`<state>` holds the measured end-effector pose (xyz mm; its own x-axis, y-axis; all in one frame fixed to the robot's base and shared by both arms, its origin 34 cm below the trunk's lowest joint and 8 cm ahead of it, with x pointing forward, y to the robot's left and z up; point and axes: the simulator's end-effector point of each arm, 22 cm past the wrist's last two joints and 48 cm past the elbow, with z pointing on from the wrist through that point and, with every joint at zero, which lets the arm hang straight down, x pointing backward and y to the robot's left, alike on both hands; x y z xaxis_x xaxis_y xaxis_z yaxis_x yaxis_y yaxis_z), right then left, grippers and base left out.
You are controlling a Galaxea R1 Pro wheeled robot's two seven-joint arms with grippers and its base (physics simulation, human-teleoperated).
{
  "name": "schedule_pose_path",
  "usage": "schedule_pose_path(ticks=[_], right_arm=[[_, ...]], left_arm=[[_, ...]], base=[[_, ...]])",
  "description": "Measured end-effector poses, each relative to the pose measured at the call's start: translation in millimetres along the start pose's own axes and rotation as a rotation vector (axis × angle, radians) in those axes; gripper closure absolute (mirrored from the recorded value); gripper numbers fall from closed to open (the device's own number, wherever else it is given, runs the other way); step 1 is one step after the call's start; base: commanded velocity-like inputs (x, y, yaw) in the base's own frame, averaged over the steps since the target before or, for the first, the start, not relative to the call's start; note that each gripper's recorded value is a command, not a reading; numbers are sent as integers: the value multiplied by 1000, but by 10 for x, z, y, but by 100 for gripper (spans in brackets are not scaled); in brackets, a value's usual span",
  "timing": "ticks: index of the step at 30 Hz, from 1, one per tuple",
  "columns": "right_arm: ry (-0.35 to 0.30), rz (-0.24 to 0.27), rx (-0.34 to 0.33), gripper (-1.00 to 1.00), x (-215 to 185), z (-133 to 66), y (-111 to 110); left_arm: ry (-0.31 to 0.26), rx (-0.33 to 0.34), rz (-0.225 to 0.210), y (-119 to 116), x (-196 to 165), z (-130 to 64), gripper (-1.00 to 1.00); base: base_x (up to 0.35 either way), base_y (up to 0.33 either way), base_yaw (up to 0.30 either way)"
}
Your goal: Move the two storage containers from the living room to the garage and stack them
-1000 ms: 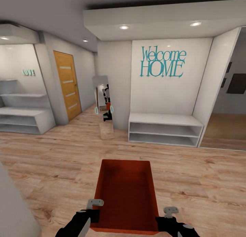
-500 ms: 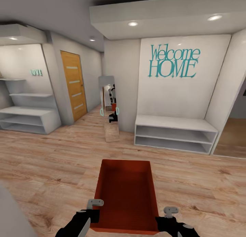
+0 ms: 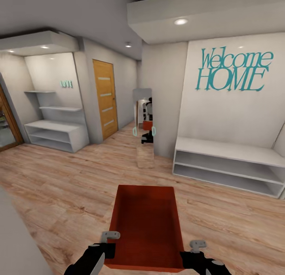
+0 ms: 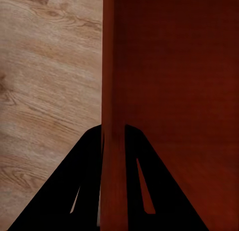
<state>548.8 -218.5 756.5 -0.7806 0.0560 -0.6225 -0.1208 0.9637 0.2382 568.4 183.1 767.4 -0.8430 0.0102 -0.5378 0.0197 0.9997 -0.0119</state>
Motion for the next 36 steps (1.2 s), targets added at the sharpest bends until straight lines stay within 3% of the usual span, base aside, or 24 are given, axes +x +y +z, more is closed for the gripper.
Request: schedule_pose_path(ticks=[22,36], right_arm=[[1,0,0,100,2,-1,-1],[3,-1,0,100,8,0,-1]], left_arm=[[0,1,-1,-1,4,2,100],[3,1,-2,0,16,4,100]], base=[[325,0,24],[325,0,228]])
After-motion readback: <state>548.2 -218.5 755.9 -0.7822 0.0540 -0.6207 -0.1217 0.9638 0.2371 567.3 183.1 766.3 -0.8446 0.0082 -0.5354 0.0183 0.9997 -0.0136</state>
